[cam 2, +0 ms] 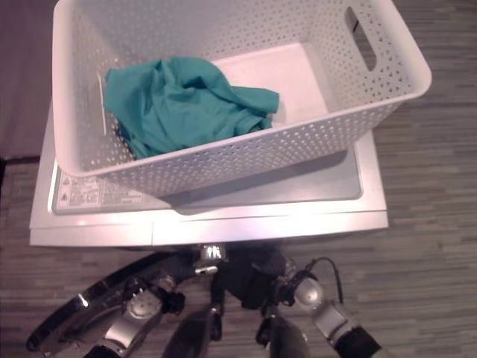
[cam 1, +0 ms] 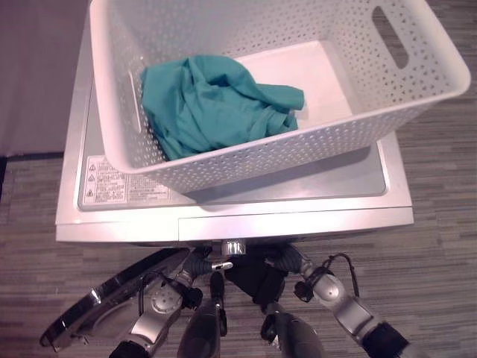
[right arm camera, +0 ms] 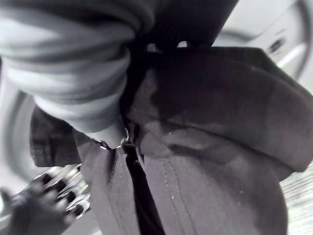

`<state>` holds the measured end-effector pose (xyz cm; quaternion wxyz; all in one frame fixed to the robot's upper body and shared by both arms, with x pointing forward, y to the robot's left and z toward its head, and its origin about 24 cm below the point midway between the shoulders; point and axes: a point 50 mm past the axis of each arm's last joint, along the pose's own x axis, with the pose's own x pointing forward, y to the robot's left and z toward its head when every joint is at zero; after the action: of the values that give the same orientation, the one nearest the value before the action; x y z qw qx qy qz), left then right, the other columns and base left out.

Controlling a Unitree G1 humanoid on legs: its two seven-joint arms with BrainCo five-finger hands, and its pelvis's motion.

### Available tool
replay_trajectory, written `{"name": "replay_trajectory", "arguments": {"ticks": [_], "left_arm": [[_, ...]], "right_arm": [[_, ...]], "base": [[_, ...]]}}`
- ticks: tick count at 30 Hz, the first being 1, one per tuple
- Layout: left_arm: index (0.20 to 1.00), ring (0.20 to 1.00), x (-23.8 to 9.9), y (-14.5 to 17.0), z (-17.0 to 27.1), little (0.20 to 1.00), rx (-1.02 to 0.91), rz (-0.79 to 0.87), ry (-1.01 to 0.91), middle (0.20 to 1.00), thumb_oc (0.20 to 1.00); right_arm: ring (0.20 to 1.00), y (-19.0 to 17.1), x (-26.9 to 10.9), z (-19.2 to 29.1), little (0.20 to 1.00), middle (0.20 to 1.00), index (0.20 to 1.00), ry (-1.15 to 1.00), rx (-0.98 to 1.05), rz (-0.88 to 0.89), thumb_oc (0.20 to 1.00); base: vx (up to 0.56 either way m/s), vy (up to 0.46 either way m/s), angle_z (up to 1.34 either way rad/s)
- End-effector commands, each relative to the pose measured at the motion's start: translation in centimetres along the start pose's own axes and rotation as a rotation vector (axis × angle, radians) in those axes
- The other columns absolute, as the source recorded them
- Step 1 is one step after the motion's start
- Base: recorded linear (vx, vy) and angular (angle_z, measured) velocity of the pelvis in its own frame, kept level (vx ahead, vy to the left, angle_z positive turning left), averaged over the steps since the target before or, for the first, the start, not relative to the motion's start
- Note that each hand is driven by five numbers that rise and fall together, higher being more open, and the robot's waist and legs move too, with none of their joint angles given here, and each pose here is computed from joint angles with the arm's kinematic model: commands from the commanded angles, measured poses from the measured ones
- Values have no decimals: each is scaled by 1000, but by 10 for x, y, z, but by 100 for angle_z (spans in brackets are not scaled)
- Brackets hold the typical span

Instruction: Grab the laundry basket,head to the washer,open it,put in the laundry and shut it.

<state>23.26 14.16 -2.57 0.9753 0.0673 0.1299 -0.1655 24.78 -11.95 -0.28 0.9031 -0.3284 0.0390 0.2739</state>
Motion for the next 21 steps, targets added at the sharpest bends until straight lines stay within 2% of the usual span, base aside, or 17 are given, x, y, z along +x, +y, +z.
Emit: {"name": "replay_trajectory", "arguments": {"ticks": [1,7,11,13,16,21], "left_arm": [[1000,1000,14,-8,16,1000,37,-8,-87,1000,1000],[1000,1000,8,-7,14,1000,1,-2,-89,1000,1000],[1000,1000,-3,-7,2,1000,-14,-12,-46,1000,1000],[1000,1000,0,-14,0,1000,30,-70,-29,1000,1000],[1000,1000,1,-13,3,1000,44,-79,-41,1000,1000],[1000,1000,-8,-7,-12,1000,69,-71,25,1000,1000]], "right_arm": [[200,-21,1,25,200,200,200,-147,39,-114,200],[200,-29,-15,8,200,200,200,-85,63,-129,200],[200,-38,-31,-1,200,200,200,-50,80,-151,200],[200,-43,-42,-8,200,200,200,-20,94,-202,200],[200,-46,-43,-10,200,200,200,-9,84,-223,200],[200,-40,-37,-9,200,200,200,-9,134,-229,200]], "base": [[-184,-229,72],[-15,-11,24],[52,324,31],[-170,340,64],[-101,158,118],[-29,74,48]]}}
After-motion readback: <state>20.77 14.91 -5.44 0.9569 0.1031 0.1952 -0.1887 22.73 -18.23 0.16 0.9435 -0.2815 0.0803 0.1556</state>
